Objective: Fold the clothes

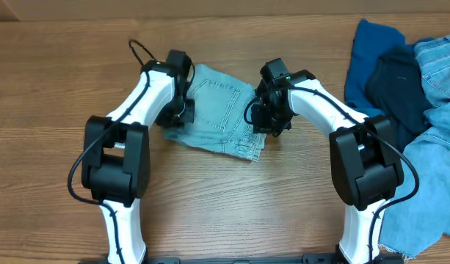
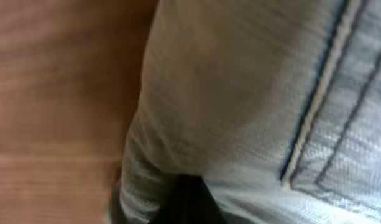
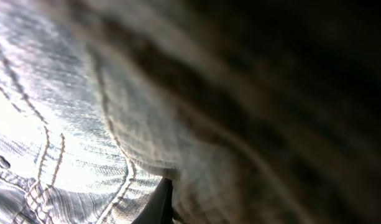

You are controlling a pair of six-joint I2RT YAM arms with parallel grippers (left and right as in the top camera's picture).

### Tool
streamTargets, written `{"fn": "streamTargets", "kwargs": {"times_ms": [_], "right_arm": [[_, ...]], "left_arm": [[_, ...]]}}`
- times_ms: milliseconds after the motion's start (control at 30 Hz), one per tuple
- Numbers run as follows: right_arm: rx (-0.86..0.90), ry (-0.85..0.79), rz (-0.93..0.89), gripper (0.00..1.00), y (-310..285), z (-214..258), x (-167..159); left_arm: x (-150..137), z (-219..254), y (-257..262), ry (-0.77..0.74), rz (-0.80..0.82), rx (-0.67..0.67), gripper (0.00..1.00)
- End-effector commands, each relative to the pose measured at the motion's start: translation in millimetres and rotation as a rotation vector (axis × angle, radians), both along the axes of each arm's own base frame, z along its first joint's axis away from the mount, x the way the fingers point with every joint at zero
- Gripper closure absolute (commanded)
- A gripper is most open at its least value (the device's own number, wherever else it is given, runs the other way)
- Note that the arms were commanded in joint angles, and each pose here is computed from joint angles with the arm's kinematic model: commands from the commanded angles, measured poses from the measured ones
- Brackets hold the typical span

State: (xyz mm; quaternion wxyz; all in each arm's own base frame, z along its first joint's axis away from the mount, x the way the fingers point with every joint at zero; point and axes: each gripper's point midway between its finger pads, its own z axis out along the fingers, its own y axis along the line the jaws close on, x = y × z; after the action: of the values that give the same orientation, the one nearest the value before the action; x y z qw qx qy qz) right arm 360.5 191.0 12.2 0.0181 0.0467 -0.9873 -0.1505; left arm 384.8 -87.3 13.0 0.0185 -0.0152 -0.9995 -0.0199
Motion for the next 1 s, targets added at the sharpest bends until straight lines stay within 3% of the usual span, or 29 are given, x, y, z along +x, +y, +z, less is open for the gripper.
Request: {"fn": "streamTargets", "kwargs": {"times_ms": [0, 233, 433, 500, 567, 633, 800, 967], "right_arm": [[-0.074, 0.021, 0.005, 0.94, -12.7, -12.3, -6.6], [-0.074, 0.02, 0.005, 0.94, -12.9, -12.3, -6.5], [-0.126, -0.002, 0.0, 0.93, -22.2, -14.3, -2.1], [-0.151, -0.022, -0.004, 0.93, -26.9, -15.1, 2.4], [-0.163, -0.054, -0.01, 0.62, -29.3, -15.4, 10.1], [-0.159, -0.07, -0.011, 0.37, -28.0, -15.1, 13.8], [-0.172, -0.083, 0.018, 0.35, -30.4, -15.1, 15.3], [-0.173, -0.079, 0.016, 0.38, -31.3, -15.3, 14.6]], "left_arm": [[-31.7, -21.8, 32.2, 0.15, -0.006, 0.175, 0.96], [-22.2, 12.1, 30.1, 0.058, 0.002, 0.152, 0.96], [1.4, 111.8, 38.4, -0.261, 0.128, 0.076, 0.96], [5.5, 127.0, 44.2, -0.314, 0.156, 0.061, 0.84], [7.9, 139.4, 51.9, -0.355, 0.181, 0.049, 0.55], [8.7, 138.2, 50.5, -0.35, 0.188, 0.02, 0.43], [26.1, 129.8, 39.8, -0.373, 0.144, -0.056, 0.29], [50.8, 97.8, 36.4, -0.372, 0.105, -0.071, 0.25]]}}
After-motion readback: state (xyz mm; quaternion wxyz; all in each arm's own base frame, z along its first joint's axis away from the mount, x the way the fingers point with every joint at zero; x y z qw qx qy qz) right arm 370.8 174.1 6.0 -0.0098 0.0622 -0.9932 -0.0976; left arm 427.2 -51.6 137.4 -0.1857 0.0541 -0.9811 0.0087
